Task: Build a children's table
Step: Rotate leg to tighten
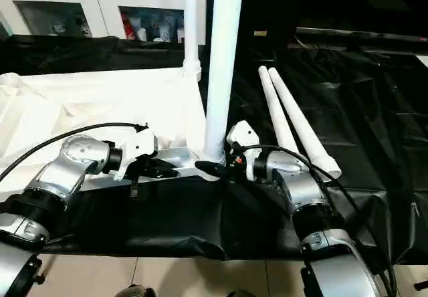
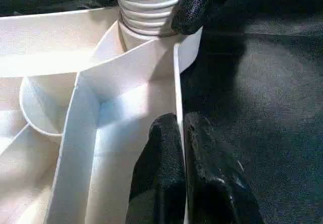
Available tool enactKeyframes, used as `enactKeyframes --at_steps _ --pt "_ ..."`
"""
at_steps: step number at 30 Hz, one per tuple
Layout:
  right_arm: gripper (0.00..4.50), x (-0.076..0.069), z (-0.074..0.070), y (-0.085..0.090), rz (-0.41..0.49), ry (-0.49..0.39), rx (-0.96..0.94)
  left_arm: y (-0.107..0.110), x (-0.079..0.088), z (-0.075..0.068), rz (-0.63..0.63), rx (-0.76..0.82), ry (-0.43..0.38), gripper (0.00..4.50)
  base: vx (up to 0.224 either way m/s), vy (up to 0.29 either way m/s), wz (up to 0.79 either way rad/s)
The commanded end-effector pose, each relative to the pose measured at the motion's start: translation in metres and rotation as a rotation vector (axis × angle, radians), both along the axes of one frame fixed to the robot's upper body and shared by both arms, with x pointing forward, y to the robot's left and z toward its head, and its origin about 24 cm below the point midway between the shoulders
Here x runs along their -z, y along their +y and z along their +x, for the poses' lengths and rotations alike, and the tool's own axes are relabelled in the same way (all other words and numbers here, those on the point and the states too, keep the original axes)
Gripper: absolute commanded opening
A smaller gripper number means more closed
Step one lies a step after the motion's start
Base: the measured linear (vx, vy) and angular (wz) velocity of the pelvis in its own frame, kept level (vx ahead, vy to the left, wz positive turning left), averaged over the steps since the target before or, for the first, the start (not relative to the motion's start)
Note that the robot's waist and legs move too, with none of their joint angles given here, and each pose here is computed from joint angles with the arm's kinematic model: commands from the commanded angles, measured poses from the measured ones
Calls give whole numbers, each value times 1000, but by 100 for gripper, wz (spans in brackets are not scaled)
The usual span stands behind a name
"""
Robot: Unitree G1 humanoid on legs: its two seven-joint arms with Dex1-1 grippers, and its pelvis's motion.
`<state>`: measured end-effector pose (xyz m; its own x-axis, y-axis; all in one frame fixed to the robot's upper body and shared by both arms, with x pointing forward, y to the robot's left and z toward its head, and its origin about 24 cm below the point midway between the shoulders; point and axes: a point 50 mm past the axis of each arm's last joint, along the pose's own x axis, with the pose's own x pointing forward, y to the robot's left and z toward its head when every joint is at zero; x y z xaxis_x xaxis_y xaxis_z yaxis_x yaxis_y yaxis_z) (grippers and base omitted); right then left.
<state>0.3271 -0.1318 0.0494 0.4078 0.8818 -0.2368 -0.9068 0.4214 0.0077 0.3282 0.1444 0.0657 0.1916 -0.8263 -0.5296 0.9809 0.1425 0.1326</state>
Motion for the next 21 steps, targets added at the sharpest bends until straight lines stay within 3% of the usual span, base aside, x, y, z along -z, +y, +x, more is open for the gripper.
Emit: enactKeyframes --at_steps 1,3,5,11,13,14,17,18,19,21 --pt "292 -1 1 -6 7 -1 43 -2 -3 -2 -35 31 -9 0 0 0 0" --pt "280 8 5 -7 2 16 169 -5 -3 3 -35 -37 -33 0 0 0 0" --pt "279 23 11 -7 -4 49 408 -11 -1 17 -25 -194 -80 0 0 0 0" --pt "276 35 18 -1 16 122 682 -28 -1 32 -41 -361 -121 0 0 0 0" --pt "276 37 21 9 29 155 788 -41 -3 39 -54 -440 -142 0 0 0 0" --pt "276 37 23 24 39 177 823 -52 -5 42 -73 -475 -153 0 0 0 0" --pt "276 32 24 49 55 156 749 -66 -8 42 -98 -451 -157 0 0 0 0" --pt "276 32 24 49 55 156 749 -66 -8 42 -98 -451 -157 0 0 0 0" --pt "332 27 24 56 81 134 700 -68 -8 41 -100 -415 -162 0 0 0 0" --pt "346 25 25 57 90 124 684 -66 -8 40 -98 -406 -165 0 0 0 0"
